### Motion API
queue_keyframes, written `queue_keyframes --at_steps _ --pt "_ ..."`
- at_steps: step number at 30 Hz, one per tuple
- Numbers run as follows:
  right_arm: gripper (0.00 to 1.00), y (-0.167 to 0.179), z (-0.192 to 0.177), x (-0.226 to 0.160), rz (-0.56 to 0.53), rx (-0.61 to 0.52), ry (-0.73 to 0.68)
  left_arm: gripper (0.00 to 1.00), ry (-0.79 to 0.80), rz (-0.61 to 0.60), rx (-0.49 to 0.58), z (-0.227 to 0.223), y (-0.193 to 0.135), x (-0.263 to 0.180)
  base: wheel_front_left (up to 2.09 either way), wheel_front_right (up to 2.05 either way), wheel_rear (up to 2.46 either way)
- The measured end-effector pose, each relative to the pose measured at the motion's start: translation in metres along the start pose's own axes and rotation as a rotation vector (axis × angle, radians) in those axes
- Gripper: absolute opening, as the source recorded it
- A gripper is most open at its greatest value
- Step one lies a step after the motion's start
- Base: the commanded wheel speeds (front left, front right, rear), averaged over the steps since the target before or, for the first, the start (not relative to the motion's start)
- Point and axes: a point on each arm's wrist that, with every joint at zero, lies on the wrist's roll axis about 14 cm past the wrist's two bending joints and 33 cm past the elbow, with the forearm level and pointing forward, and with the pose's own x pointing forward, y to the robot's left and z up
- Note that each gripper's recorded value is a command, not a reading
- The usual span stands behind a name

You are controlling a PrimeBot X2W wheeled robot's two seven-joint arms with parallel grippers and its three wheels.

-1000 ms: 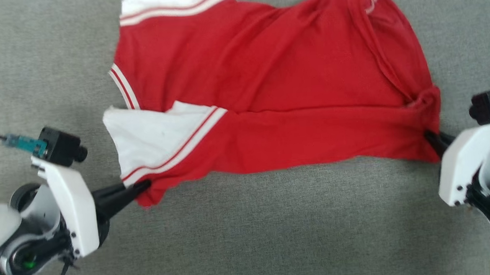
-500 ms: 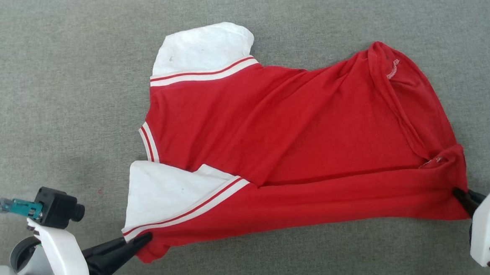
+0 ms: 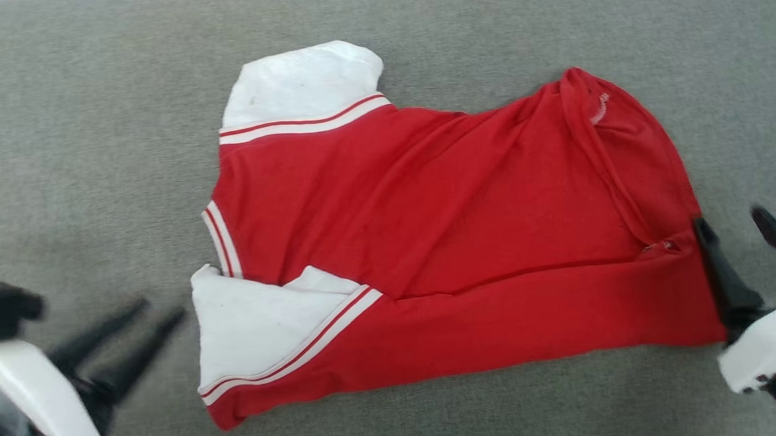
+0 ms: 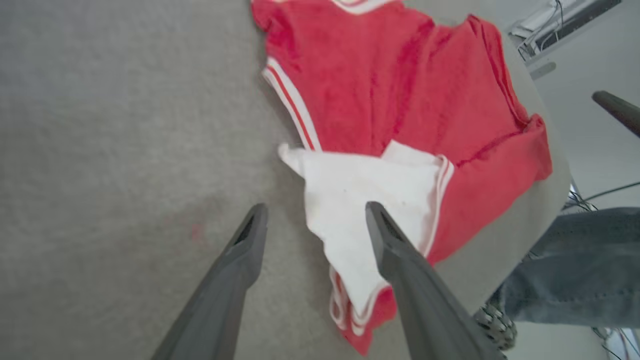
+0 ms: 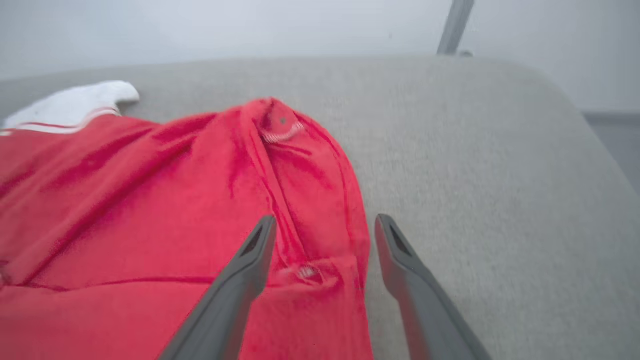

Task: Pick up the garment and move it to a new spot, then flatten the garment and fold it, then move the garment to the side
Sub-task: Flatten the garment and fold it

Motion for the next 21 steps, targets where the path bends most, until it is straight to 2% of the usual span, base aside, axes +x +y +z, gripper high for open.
queue_keyframes --at_steps 5,8,11,15,19,21 --pt "1.00 0.002 0.048 -0.003 -0.037 0.013 -0.358 1.00 -0.251 0.090 0.013 0.075 0.036 0.013 0.00 0.00 0.00" --pt "1.00 -0.001 0.049 -0.009 -0.066 0.032 -0.455 1.00 -0.363 0.127 0.072 0.121 0.050 0.026 0.00 0.00 0.00" --pt "1.00 -0.006 0.040 -0.013 -0.092 0.043 -0.479 1.00 -0.413 0.121 0.110 0.147 0.052 0.048 0.00 0.00 0.00" --pt "1.00 -0.021 0.029 -0.017 -0.141 0.080 -0.484 1.00 -0.350 0.095 0.134 0.170 0.047 0.088 0.00 0.00 0.00" --pt "1.00 -0.034 0.017 -0.018 -0.182 0.108 -0.465 1.00 -0.155 0.063 0.082 0.165 0.042 0.134 0.00 0.00 0.00" --pt "1.00 -0.037 0.011 -0.018 -0.196 0.113 -0.451 1.00 -0.057 0.073 0.101 0.162 0.045 0.150 0.00 0.00 0.00"
